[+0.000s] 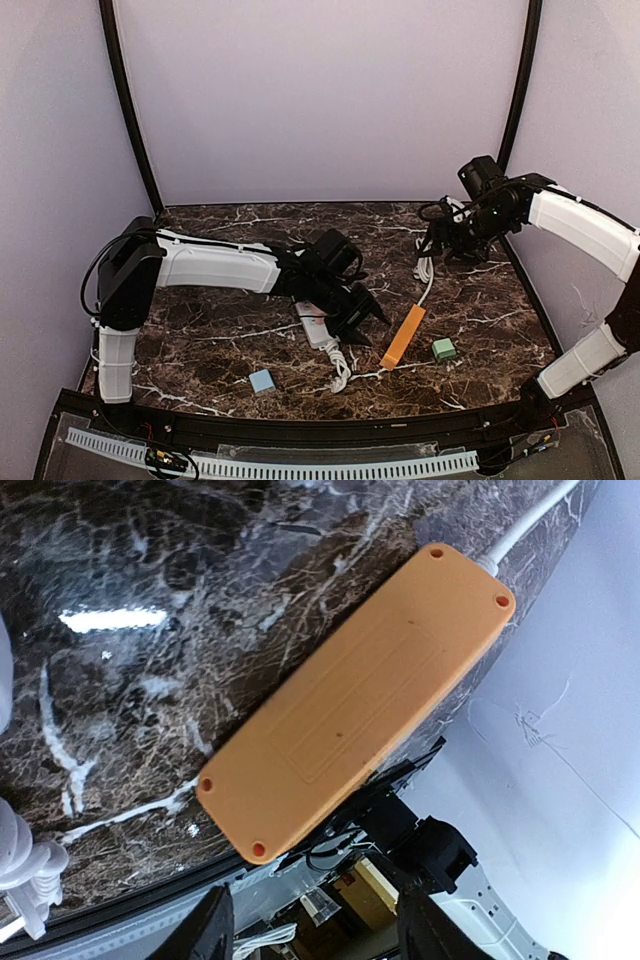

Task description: Insert the plug

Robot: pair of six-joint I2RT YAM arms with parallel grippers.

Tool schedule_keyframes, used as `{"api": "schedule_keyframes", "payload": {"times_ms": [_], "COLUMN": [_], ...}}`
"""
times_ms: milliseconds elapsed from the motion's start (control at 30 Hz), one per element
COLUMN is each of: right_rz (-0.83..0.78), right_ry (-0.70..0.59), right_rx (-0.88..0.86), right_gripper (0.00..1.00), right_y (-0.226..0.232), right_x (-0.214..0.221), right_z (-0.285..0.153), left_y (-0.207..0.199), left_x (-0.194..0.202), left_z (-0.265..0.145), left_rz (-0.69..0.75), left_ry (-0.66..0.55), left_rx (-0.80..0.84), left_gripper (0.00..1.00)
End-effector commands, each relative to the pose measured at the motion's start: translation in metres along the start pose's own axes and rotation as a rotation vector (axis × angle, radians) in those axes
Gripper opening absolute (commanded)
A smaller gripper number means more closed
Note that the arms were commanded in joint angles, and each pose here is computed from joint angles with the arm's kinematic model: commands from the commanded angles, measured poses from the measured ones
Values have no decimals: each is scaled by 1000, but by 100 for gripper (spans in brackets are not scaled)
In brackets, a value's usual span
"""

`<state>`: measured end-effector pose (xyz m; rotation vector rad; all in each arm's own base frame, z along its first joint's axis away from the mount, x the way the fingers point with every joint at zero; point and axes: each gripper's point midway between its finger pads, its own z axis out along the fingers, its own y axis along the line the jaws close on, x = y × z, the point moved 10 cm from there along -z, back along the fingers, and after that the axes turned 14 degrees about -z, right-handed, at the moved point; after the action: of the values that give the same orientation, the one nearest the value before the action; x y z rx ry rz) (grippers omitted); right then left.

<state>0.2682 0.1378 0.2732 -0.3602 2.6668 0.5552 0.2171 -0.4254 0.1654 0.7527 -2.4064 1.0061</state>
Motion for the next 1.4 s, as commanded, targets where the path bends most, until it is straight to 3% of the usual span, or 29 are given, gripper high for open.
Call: {"api": "schedule_keyframes", "payload": {"times_ms": [0,200,367,600,767,1100,1367], "right_rz": [-26,-41,-52,-28,15,35,49], "right_ry": [24,39,89,197,229,291,357], "right_rx": [-46,-39,-6,-90,-203,-222,-103], "right_gripper": [73,72,65,38,27,24,25], "right_y": [0,-1,-7,-16,-17,-12,-10], "right_x": [0,2,18,60,76,77,81], "right_z": [9,11,12,38,63,94,115], "left_y": [9,6,-14,-31,-25,-16,-11], "left_x": [3,10,17,27,24,28,26], "left_z": [-10,-21,-41,-62,-60,-51,-53], "left_rz": [-77,-70,87,342,466,556,558], "left_ry": [-9,-24,-65,-131,-190,-204,-223], "left_rx": [-42,-47,-72,-172,-279,-343,-383], "left_gripper": [56,56,53,50,46,42,40]}}
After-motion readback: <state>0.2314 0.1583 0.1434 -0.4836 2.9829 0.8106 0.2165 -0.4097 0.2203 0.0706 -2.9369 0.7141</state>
